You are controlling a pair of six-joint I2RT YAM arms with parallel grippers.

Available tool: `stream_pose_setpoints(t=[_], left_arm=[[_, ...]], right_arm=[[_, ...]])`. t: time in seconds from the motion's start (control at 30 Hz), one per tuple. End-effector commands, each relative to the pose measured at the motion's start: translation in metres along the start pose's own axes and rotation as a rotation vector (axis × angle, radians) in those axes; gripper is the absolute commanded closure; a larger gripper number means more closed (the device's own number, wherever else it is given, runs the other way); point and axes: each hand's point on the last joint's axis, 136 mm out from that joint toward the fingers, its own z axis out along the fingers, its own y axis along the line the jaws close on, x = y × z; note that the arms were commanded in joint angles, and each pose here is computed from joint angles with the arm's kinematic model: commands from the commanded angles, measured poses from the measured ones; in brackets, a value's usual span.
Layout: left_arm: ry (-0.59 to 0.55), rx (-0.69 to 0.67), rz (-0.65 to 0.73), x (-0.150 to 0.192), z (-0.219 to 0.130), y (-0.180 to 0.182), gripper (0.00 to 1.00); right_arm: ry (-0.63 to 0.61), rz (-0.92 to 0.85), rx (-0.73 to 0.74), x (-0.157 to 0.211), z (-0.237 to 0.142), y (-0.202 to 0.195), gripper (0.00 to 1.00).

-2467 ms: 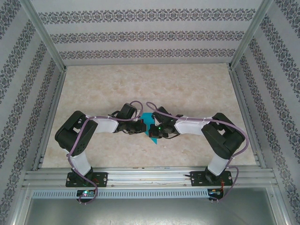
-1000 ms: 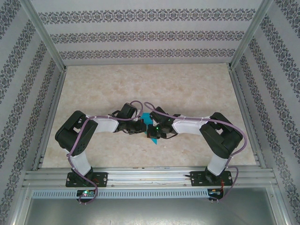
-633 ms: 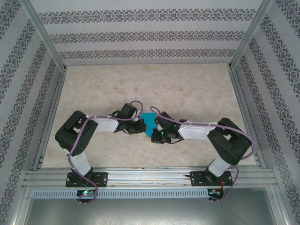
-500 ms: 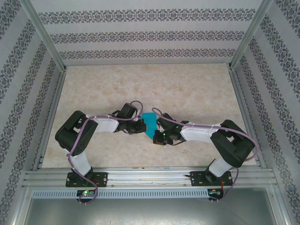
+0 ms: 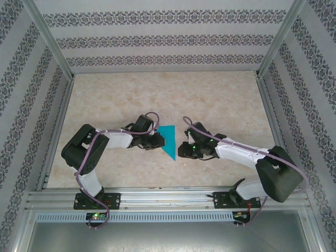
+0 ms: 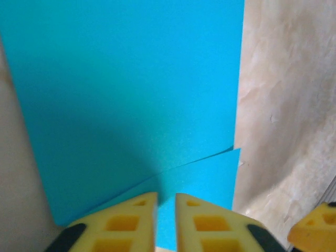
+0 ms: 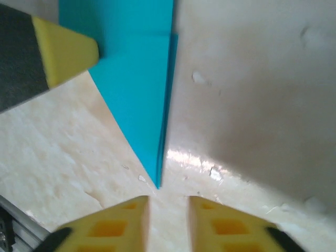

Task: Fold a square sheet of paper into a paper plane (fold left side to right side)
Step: Third fold the triangle at the center of the table.

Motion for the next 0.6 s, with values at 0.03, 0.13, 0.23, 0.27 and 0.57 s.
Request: stream_pose_setpoints(t=[0.03, 0.13, 0.23, 0.27, 0.57], left_arm=[[-0.124, 0.039, 0.053, -0.027, -0.026, -0.032, 0.69], [-0.192, -0.004, 0.079, -0.036, -0.044, -0.030, 0.59], [-0.248, -0.062, 0.071, -0.040, -0.061, -0.016, 0.53], [-0.261, -0.070, 0.062, -0.041, -0.066, -0.011, 0.52], [-0.278, -0.044, -0.027, -0.038, -0.079, 0.014, 0.46]], right_arm=[[-0.108, -0.146, -0.037, -0.030, -0.014, 0.010, 0.53], [-0.145, -0.213, -0.063, -0.040, -0.012, 0.016, 0.40], [-0.142, -0.269, -0.120, -0.043, -0.005, 0.026, 0.35], [-0.140, -0.285, -0.141, -0.043, -0.002, 0.030, 0.34], [-0.114, -0.314, -0.230, -0.053, 0.026, 0.042, 0.40]])
